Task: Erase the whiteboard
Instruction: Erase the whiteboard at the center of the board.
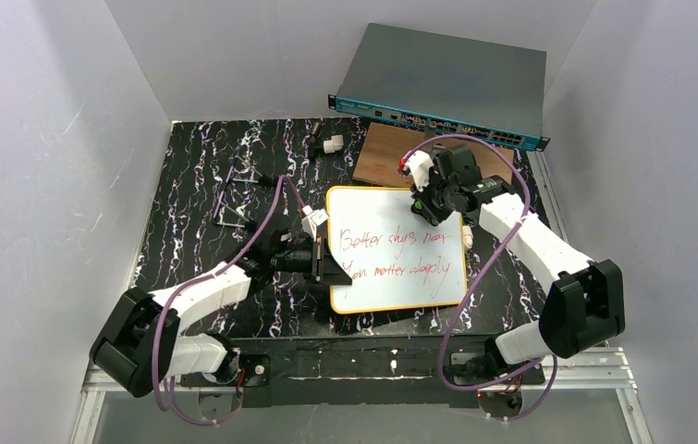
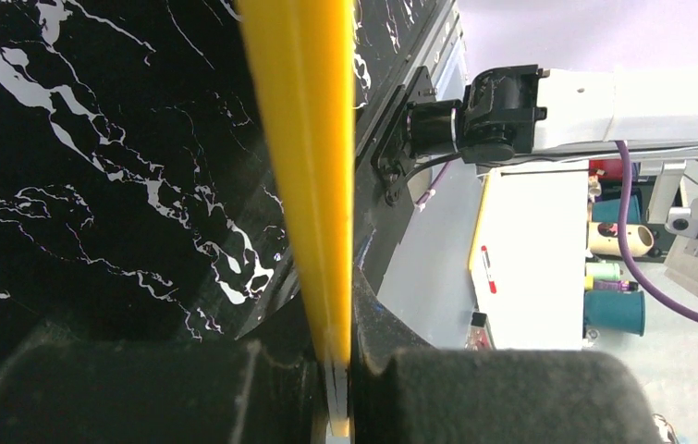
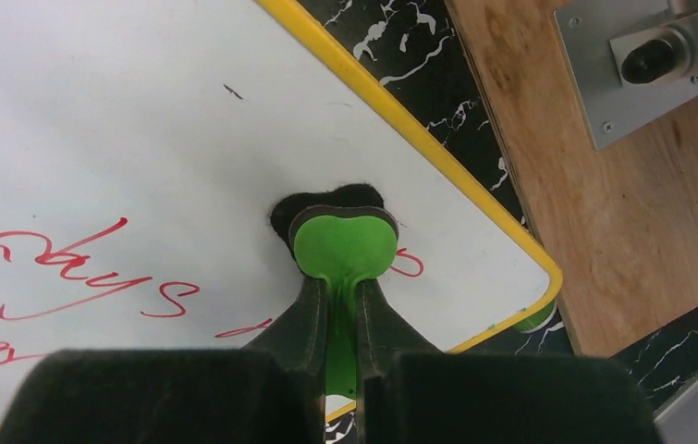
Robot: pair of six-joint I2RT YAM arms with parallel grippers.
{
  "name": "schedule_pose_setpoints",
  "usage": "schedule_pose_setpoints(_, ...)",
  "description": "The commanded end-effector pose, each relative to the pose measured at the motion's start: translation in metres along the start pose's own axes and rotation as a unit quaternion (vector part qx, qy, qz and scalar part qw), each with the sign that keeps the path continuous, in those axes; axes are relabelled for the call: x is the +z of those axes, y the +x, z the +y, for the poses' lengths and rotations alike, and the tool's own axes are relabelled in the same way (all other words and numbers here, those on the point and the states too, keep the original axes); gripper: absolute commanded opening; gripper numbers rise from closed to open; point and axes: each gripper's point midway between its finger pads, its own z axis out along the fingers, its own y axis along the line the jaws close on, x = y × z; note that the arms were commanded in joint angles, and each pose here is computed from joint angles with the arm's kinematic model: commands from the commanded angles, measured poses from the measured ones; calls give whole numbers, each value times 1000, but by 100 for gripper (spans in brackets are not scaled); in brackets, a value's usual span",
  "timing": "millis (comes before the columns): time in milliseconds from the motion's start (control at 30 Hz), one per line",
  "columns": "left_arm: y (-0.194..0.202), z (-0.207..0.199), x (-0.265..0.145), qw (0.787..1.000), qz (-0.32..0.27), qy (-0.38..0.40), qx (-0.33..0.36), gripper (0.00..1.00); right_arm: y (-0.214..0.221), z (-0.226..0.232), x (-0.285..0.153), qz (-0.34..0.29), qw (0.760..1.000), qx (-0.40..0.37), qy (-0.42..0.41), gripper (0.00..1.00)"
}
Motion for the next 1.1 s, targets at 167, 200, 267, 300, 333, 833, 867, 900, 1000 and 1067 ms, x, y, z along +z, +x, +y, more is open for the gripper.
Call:
schedule_pose_setpoints(167,14,4,-1,998,41,-9,55,0,20,45,-23,-25,986,-90,-140,1)
schedule_pose_setpoints(200,15,5,-1,998,40,-8,52,0,18,50,-26,-32,983,-91,-154,1)
schedule_pose_setpoints(267,17,7,0,998,40,-6,47,0,13,57,-29,-43,980,-88,-174,1)
schedule_pose_setpoints(300,18,9,1,998,44,-8,41,0,10,56,-29,-43,981,-84,-172,1)
schedule_pose_setpoints(333,19,9,1,998,46,-9,37,0,8,46,-25,-39,986,-74,-147,1)
schedule_pose_setpoints(833,19,10,1,999,45,-12,27,0,28,21,-16,-11,993,-57,-101,1)
schedule_pose_setpoints(867,19,9,1,999,45,-11,27,0,28,33,-18,-15,989,-66,-130,1)
schedule_pose_setpoints(900,18,8,1,999,43,-9,28,0,28,42,-19,-19,986,-73,-152,1)
schedule_pose_setpoints(1000,18,7,1,999,41,-5,27,0,24,57,-22,-29,979,-87,-183,1)
schedule_pose_setpoints(1067,17,7,2,999,39,-4,26,0,19,48,-17,-27,985,-70,-154,1)
